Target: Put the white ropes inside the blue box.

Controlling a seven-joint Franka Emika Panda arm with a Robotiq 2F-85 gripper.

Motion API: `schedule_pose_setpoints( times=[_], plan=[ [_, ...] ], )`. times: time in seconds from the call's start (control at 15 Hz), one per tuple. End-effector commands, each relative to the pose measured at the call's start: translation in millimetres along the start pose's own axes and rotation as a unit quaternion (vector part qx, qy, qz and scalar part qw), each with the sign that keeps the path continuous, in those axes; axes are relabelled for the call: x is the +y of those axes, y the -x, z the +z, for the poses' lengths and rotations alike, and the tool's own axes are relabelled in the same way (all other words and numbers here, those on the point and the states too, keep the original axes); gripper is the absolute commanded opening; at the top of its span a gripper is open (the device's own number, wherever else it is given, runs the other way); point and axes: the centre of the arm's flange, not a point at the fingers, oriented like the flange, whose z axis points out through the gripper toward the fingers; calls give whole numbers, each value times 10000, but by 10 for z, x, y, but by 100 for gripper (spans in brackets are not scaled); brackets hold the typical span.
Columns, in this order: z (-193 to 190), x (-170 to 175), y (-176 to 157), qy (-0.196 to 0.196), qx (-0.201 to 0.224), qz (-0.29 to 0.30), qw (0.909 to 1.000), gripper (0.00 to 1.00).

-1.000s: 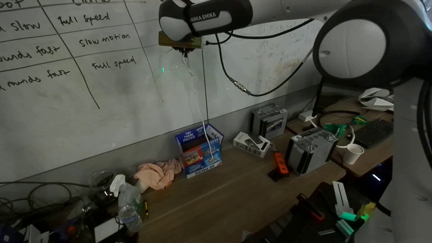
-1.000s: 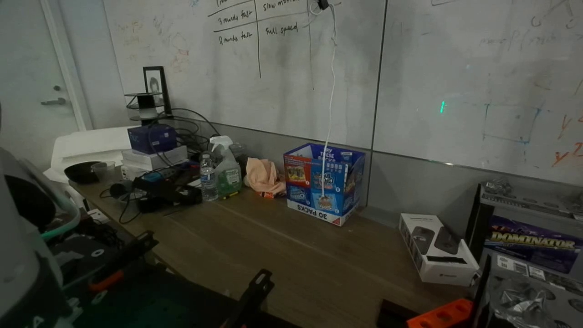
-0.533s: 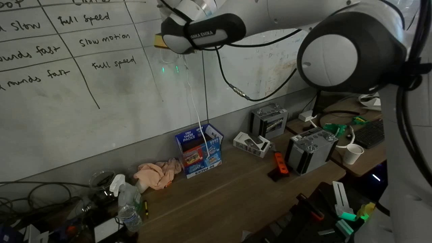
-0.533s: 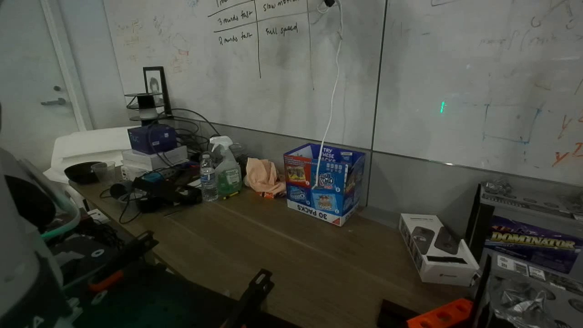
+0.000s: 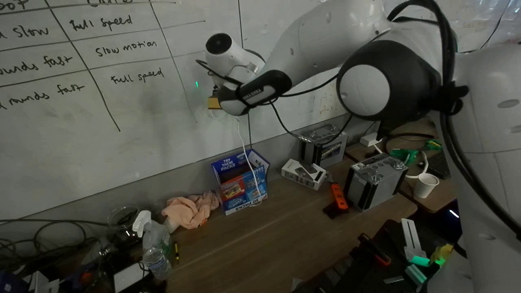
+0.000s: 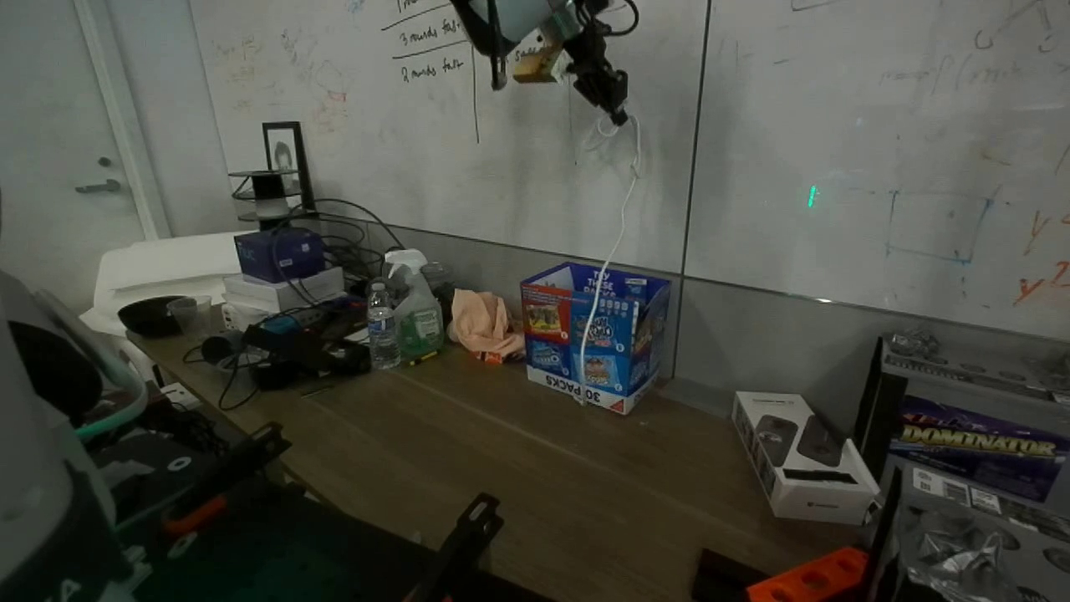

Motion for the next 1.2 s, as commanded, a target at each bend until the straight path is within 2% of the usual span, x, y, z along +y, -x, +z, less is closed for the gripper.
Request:
schedule_pose_setpoints(
  times=[0.0, 0.27, 0.53, 0.87, 1.07, 1.13],
  plan=[
    [429, 186, 337, 84, -439, -233, 9987, 3],
    [931, 260, 672, 388, -973, -471, 9934, 2],
    [1317, 103, 897, 362, -1439, -595, 9871, 2],
    [1681, -74, 1109, 402, -1820, -694, 9800, 2],
    [1848, -97, 1122, 489, -1959, -713, 9768, 2],
    [1889, -91, 1126, 529, -2033, -737, 9749, 32]
  ],
)
